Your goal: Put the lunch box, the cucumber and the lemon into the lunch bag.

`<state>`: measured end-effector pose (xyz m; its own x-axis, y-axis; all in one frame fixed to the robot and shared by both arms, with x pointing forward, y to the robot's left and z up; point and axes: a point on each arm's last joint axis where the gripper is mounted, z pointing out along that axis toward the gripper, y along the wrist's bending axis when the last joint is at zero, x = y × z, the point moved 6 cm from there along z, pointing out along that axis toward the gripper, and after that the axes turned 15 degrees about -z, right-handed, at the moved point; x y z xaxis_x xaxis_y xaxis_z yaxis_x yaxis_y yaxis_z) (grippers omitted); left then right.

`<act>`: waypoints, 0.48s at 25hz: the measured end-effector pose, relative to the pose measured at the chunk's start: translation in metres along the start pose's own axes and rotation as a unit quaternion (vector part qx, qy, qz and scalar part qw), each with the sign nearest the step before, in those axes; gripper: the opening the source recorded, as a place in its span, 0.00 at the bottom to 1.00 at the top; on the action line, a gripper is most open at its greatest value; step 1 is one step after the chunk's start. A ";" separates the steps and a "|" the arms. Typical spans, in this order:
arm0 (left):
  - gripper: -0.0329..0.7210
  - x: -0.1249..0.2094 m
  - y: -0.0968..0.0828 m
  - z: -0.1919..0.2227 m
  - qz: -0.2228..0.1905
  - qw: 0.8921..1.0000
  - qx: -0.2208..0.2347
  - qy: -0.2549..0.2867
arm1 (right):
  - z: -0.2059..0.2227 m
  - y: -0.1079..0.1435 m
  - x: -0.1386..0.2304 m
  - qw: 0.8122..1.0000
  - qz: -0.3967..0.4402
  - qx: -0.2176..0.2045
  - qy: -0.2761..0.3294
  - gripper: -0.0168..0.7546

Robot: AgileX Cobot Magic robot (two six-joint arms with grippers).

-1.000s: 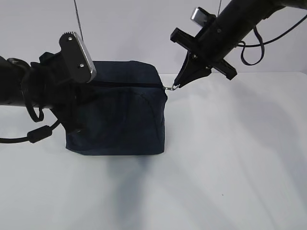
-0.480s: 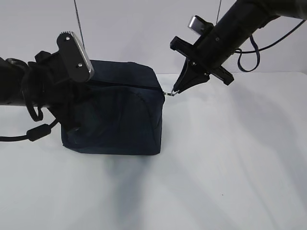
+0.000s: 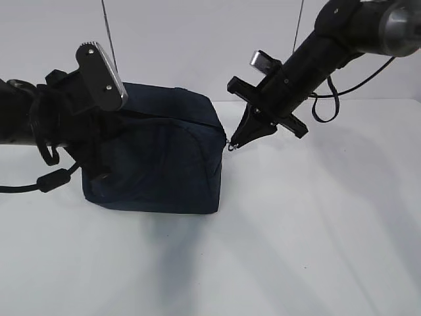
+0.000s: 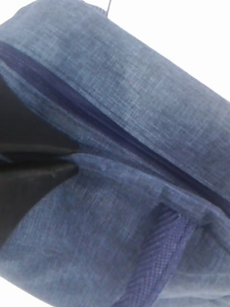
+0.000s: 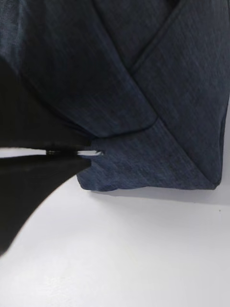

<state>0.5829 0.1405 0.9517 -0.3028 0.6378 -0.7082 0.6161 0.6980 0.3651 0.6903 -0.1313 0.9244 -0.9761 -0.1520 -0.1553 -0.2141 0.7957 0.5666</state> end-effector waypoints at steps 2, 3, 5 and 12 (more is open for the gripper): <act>0.04 0.000 0.000 0.000 -0.001 1.000 0.000 0.001 | 0.007 -0.003 0.000 1.000 -0.001 -0.004 0.003 0.03; 0.04 0.000 0.000 0.000 -0.001 1.000 0.000 0.001 | 0.010 -0.005 -0.001 1.000 -0.003 -0.006 0.003 0.03; 0.04 0.000 0.000 0.000 -0.002 1.000 0.000 0.001 | 0.018 -0.009 -0.002 1.000 -0.013 -0.005 0.005 0.03; 0.04 0.000 0.000 0.000 -0.006 1.000 0.000 0.001 | 0.032 -0.015 -0.005 0.999 -0.040 0.003 -0.001 0.03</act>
<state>0.5830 0.1404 0.9510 -0.3109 0.6305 -0.7112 0.6132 0.7048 0.3567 0.6991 -0.1236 0.8907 -0.9558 -0.2145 -0.2009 -0.2911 0.7845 0.5475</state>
